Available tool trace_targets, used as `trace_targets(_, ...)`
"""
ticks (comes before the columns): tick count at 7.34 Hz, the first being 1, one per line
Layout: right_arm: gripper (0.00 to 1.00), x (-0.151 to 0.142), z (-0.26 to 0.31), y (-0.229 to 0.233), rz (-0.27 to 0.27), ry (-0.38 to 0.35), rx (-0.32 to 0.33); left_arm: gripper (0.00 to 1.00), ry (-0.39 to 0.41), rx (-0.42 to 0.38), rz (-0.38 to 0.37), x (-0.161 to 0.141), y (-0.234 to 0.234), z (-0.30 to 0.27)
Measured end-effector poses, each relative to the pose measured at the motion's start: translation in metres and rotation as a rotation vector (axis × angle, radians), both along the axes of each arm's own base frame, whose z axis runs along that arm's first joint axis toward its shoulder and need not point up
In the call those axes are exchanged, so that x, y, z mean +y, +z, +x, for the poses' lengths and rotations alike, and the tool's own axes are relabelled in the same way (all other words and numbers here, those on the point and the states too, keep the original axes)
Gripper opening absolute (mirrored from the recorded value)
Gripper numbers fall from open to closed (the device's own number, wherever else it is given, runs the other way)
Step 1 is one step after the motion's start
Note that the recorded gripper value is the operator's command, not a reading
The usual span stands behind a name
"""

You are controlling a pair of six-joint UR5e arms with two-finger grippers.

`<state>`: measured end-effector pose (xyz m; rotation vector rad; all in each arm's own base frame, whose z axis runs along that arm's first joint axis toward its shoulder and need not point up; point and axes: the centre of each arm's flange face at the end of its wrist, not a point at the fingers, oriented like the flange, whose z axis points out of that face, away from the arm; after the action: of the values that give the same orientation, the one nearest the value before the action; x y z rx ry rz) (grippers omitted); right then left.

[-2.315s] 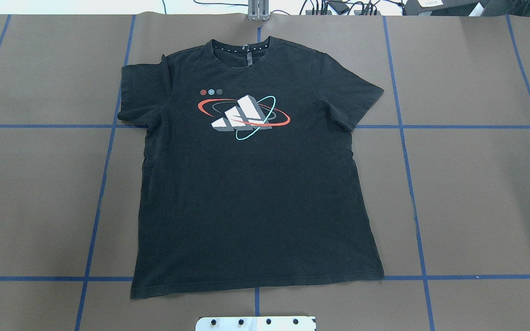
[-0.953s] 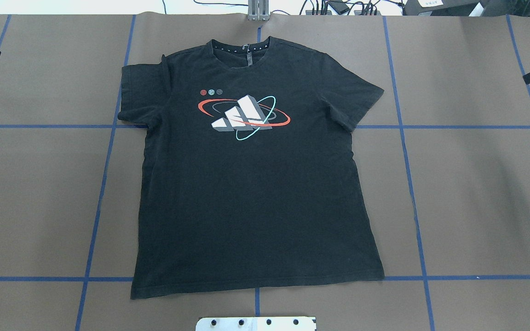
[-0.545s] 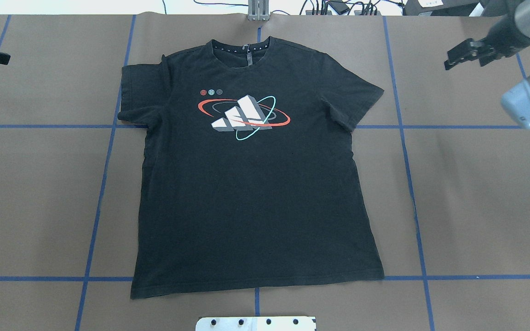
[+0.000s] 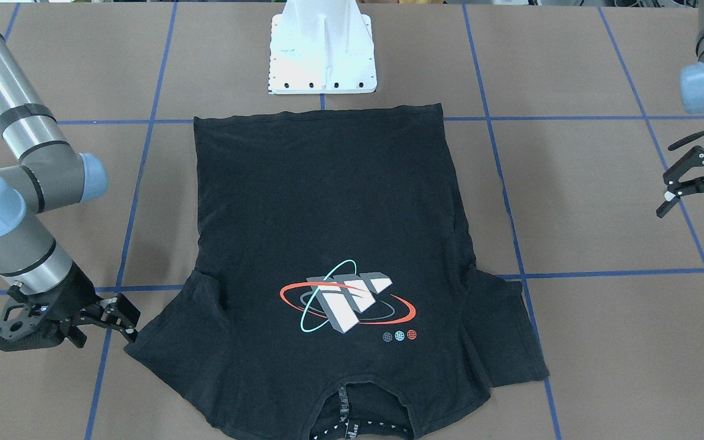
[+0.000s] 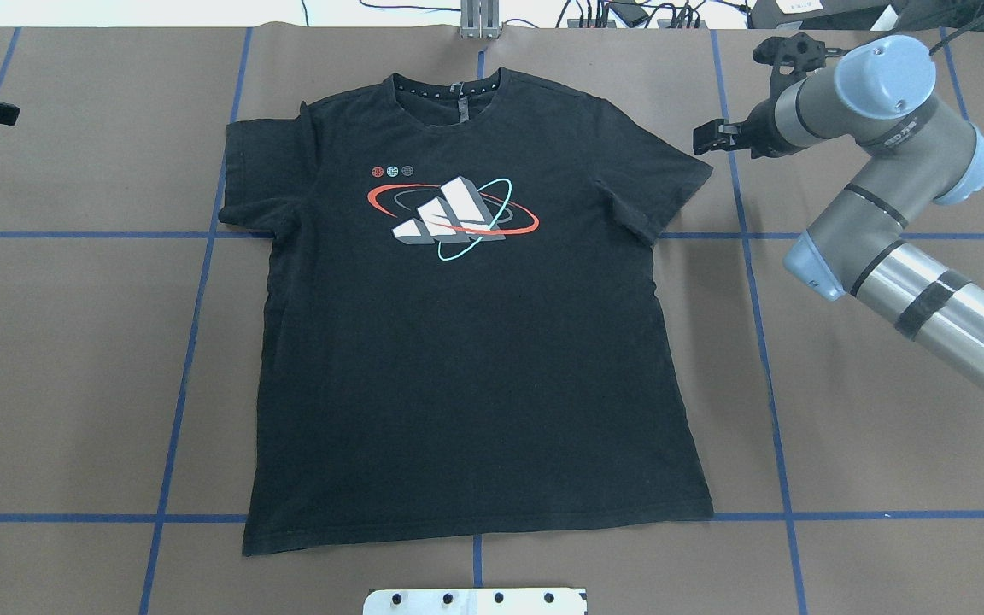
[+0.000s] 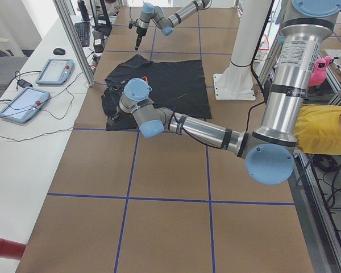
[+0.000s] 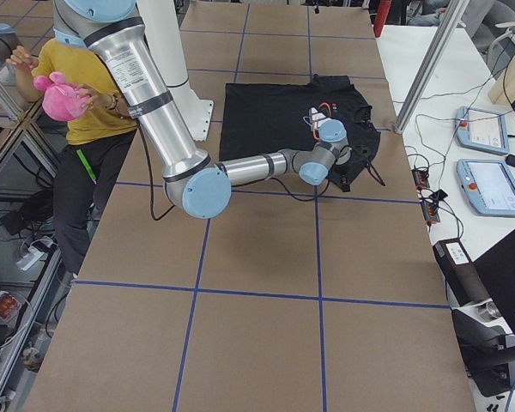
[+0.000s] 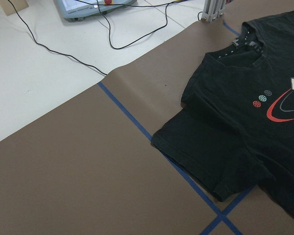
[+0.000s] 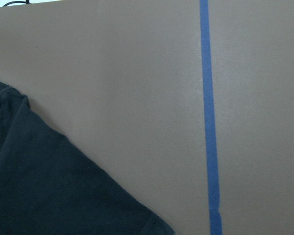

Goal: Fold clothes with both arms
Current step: 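Move the right gripper to the black T-shirt's sleeve farthest from the robot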

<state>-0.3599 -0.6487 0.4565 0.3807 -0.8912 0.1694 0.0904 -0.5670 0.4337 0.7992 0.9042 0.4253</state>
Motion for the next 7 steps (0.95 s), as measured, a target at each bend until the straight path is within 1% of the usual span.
trace_targets(2,0.7,0.006,-0.021,0.008,-0.002,0.011,0.012,1.0,0.001,0.001,0.002,-0.001,0.008,0.001)
trace_targets(3,0.68,0.008,-0.028,0.011,0.0,0.01,0.019,1.0,0.001,0.002,0.006,-0.002,0.012,0.002)
trace_targets(4,0.61,0.008,-0.035,0.012,0.001,0.011,0.028,1.0,0.001,0.003,0.008,-0.003,0.016,0.002)
trace_targets(7,0.24,0.002,-0.045,0.006,0.009,0.01,0.036,1.0,0.002,0.002,0.008,-0.003,0.02,0.002)
